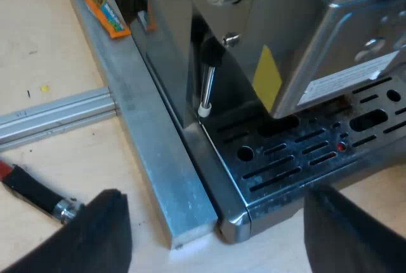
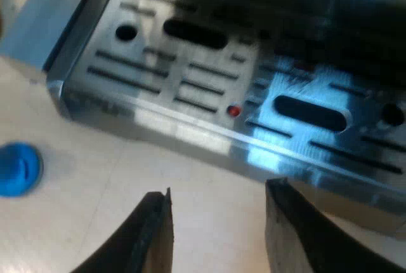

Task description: Put the handle in the coffee machine

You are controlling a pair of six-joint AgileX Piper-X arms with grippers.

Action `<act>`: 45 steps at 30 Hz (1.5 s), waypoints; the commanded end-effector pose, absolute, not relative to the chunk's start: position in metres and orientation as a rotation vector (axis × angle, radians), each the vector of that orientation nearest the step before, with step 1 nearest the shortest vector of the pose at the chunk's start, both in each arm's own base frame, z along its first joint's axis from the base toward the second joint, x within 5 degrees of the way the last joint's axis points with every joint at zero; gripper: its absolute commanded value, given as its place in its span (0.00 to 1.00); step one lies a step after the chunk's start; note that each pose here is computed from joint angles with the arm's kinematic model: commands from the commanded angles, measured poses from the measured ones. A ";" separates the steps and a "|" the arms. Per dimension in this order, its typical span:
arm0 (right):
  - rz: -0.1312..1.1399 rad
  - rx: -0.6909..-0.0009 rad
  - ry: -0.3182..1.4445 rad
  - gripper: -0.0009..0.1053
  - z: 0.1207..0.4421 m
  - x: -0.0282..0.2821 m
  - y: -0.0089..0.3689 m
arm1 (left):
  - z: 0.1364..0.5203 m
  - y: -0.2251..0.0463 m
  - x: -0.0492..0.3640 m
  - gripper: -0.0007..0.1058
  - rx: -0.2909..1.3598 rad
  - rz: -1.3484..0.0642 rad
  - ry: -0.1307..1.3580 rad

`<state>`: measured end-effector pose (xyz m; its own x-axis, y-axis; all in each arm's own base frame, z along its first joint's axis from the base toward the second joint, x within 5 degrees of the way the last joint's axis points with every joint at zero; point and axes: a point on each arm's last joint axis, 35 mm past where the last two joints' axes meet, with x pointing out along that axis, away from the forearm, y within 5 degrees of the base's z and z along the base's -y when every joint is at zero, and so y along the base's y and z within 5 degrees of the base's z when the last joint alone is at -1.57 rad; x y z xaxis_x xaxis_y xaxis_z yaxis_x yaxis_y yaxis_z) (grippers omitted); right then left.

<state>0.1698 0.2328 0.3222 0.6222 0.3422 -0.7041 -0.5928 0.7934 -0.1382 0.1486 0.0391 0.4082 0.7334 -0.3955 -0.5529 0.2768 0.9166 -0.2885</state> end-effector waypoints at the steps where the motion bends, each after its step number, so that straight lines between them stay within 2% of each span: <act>1: 0.539 -0.355 0.697 0.36 0.331 0.170 0.220 | 0.412 0.036 0.142 0.58 -0.198 -0.374 0.630; 8: 0.458 -0.306 0.702 0.36 0.327 0.171 0.180 | 0.416 0.034 0.136 0.58 -0.184 -0.372 0.605; 12: 0.402 -0.259 0.702 0.36 0.324 0.170 0.151 | 0.417 0.033 0.136 0.58 -0.184 -0.373 0.600; 18: 0.310 -0.147 0.703 0.36 0.324 0.174 0.107 | 0.424 0.021 0.148 0.58 -0.155 -0.386 0.552; 22: 0.252 -0.115 0.682 0.36 0.328 0.176 0.086 | 0.425 0.008 0.151 0.58 -0.108 -0.428 0.554; 30: 0.134 -0.113 0.658 0.36 0.337 0.174 0.049 | 0.424 -0.006 0.154 0.58 0.002 -0.354 0.575; 32: 0.092 -0.126 0.670 0.36 0.338 0.171 0.038 | 0.425 -0.007 0.155 0.58 0.005 -0.319 0.570; 33: 0.074 -0.131 0.676 0.36 0.338 0.169 0.034 | 0.427 -0.006 0.157 0.58 0.000 -0.247 0.559; 38: 0.007 -0.154 0.690 0.36 0.340 0.163 0.017 | 0.428 -0.004 0.158 0.58 -0.015 -0.168 0.553; 45: -0.099 -0.169 0.694 0.36 0.344 0.153 -0.005 | 0.430 -0.004 0.143 0.58 -0.020 -0.158 0.556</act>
